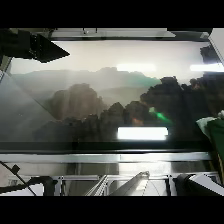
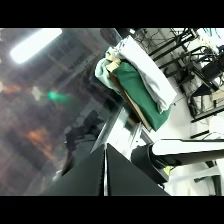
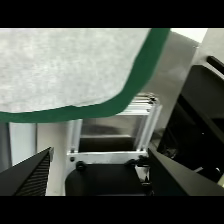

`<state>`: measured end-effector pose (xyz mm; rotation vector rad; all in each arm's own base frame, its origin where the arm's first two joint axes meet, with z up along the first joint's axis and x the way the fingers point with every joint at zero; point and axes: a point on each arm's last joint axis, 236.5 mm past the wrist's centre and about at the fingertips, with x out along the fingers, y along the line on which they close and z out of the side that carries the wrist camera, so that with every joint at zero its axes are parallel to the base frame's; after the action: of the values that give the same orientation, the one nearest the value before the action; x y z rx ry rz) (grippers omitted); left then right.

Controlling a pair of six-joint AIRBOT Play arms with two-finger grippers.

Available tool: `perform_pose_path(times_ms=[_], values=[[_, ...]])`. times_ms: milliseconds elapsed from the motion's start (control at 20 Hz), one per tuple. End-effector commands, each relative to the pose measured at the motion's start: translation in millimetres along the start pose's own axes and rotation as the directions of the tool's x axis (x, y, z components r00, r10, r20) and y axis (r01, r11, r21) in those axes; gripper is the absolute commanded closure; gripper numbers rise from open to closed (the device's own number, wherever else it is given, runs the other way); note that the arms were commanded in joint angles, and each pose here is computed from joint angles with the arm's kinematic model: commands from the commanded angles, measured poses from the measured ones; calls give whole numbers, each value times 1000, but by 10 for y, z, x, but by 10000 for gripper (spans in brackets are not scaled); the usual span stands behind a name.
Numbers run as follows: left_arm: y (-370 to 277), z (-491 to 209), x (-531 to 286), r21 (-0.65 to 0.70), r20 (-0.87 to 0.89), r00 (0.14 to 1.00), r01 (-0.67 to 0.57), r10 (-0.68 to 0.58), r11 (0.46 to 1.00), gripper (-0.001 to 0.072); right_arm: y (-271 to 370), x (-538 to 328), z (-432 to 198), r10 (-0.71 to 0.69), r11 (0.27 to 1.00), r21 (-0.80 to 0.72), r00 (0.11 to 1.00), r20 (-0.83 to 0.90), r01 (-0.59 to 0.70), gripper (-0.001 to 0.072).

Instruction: Fold the shirts.

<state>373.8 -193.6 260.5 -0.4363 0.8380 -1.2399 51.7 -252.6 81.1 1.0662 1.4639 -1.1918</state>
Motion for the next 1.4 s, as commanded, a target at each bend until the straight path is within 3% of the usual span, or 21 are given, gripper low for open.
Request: perform_pose_path(times_ms=[0, 50, 100, 150, 200, 300, 500, 700, 800, 850, 900, 1050, 1350], values=[[13, 38, 15, 20, 15, 1000, -6, 6, 1000, 680, 17, 13, -53, 13, 1000, 27, 1000, -11, -12, 60], [18, 49, 14, 20, 19, 1000, -8, 8, 1000, 680, 215, -5, -83, 97, 995, 34, 995, -23, -96, 62], [26, 66, 14, 20, 27, 1000, -12, 11, 1000, 680, 464, -50, -125, 202, 979, 14, 978, -41, -202, 156], [41, 105, 10, 20, 43, 999, -19, 19, 1000, 680, 732, -124, -184, 312, 949, -16, 948, -65, -314, 481], [69, 144, -7, 19, 61, 998, -30, 29, 999, 680, 1016, -238, -273, 418, 903, -61, 903, -98, -425, 694], [91, 223, -120, 33, 90, 994, -56, 53, 998, 681, 1425, -462, -501, 524, 820, -175, 838, -148, -544, 696], [-67, 121, -466, 65, 72, 994, -82, 77, 995, 691, 2101, -1000, -1202, 663, 609, -485, 738, -122, -627, 696], [-74, -564, -340, -102, 53, 997, -46, 52, 994, 690, 2203, -1119, -2740, 722, 237, -772, 639, -266, -590, 694], [-19, -1140, -58, -230, 28, 1000, -6, 12, 973, 690, 2072, -910, -3360, 738, 60, -805, 569, -362, -590, 695], [-5, -1447, 96, -280, 8, 1000, 10, -8, 960, 690, 2014, -750, -3568, 736, 6, -794, 541, -408, -607, 695], [-5, -1769, 244, -327, -16, 1000, 20, -27, 945, 690, 1963, -533, -3721, 720, -27, -783, 531, -446, -621, 695], [-20, -2289, 451, -412, -36, 998, 24, -42, 911, 690, 1872, -21, -3876, 642, -17, -784, 594, -485, -621, 695], [-120, -2173, 395, -318, 12, 1000, -16, 21, 948, 689, 1864, 53, -3953, 600, -30, -780, 613, -514, -625, 695]])
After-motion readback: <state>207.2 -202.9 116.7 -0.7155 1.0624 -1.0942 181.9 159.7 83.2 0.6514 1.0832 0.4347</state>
